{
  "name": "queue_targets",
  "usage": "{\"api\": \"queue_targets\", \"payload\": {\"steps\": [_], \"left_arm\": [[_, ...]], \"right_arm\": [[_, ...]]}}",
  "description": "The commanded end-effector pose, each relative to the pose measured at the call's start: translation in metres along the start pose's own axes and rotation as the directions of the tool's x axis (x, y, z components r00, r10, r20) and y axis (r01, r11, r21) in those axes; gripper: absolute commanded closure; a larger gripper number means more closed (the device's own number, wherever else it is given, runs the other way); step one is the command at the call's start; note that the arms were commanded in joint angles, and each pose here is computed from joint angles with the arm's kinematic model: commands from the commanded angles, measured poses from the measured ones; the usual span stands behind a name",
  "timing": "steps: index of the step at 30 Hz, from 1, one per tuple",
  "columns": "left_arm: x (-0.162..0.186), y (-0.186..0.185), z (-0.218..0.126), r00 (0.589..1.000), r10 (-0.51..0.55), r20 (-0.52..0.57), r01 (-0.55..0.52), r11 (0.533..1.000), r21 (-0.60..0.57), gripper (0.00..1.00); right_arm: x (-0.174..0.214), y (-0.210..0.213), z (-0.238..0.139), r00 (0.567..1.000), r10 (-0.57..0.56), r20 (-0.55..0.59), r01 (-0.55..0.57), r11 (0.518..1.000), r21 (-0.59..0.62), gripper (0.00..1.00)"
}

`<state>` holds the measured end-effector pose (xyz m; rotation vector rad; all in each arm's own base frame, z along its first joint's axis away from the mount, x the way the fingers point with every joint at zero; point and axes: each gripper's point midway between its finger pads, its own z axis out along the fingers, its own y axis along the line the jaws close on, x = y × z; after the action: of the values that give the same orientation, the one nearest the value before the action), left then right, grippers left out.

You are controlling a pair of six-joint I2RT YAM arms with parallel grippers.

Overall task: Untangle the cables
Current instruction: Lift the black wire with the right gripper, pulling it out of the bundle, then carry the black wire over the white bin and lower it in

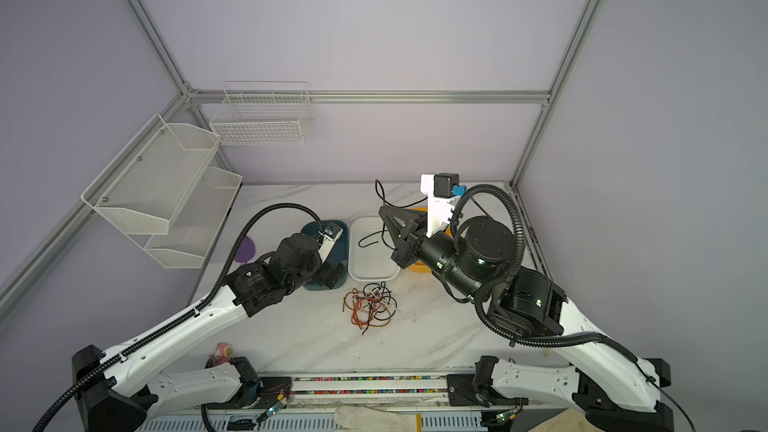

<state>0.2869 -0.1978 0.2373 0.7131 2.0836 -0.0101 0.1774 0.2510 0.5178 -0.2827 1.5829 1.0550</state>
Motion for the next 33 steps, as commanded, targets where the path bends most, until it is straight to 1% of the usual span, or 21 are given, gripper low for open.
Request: {"api": "queue_targets", "payload": {"steps": [1, 3, 7, 11, 15, 19, 23, 26, 30, 31, 33], "left_arm": [[-0.015, 0.002, -0.007, 0.999, 0.018, 0.038, -0.017, 1.000, -0.003, 0.00], [-0.017, 0.005, -0.010, 0.999, 0.018, 0.042, -0.017, 1.000, -0.020, 0.00], [-0.022, 0.018, -0.020, 0.997, 0.001, 0.080, 0.005, 0.997, -0.075, 0.00], [-0.029, 0.038, -0.034, 0.989, -0.030, 0.145, 0.053, 0.986, -0.158, 0.00], [-0.035, 0.053, -0.051, 0.972, -0.061, 0.226, 0.109, 0.972, -0.207, 0.00], [-0.042, 0.064, -0.073, 0.939, -0.099, 0.331, 0.178, 0.960, -0.217, 0.00], [-0.047, 0.076, -0.098, 0.887, -0.130, 0.442, 0.244, 0.947, -0.210, 0.00], [-0.048, 0.084, -0.113, 0.850, -0.148, 0.506, 0.289, 0.934, -0.212, 0.00], [-0.046, 0.091, -0.124, 0.823, -0.155, 0.546, 0.319, 0.922, -0.219, 0.00], [-0.047, 0.091, -0.124, 0.822, -0.153, 0.548, 0.319, 0.921, -0.221, 0.00], [-0.047, 0.092, -0.124, 0.824, -0.154, 0.546, 0.320, 0.921, -0.223, 0.00]], "right_arm": [[-0.002, 0.005, -0.002, 1.000, -0.016, -0.008, 0.016, 1.000, -0.016, 1.00], [0.004, 0.002, 0.003, 1.000, -0.021, -0.021, 0.021, 1.000, -0.005, 1.00], [0.012, -0.010, 0.011, 0.997, -0.079, -0.019, 0.080, 0.995, 0.051, 1.00], [0.028, -0.020, 0.026, 0.991, -0.125, -0.052, 0.130, 0.987, 0.099, 1.00], [0.047, -0.035, 0.044, 0.980, -0.178, -0.085, 0.190, 0.969, 0.160, 1.00], [0.068, -0.051, 0.063, 0.971, -0.199, -0.131, 0.221, 0.957, 0.185, 1.00], [0.082, -0.065, 0.079, 0.968, -0.194, -0.156, 0.221, 0.959, 0.176, 1.00], [0.096, -0.073, 0.092, 0.964, -0.192, -0.182, 0.223, 0.961, 0.163, 1.00], [0.114, -0.092, 0.107, 0.959, -0.184, -0.214, 0.224, 0.957, 0.182, 1.00], [0.118, -0.100, 0.111, 0.958, -0.177, -0.224, 0.224, 0.953, 0.205, 1.00], [0.127, -0.112, 0.121, 0.953, -0.167, -0.253, 0.224, 0.951, 0.213, 1.00]]}}
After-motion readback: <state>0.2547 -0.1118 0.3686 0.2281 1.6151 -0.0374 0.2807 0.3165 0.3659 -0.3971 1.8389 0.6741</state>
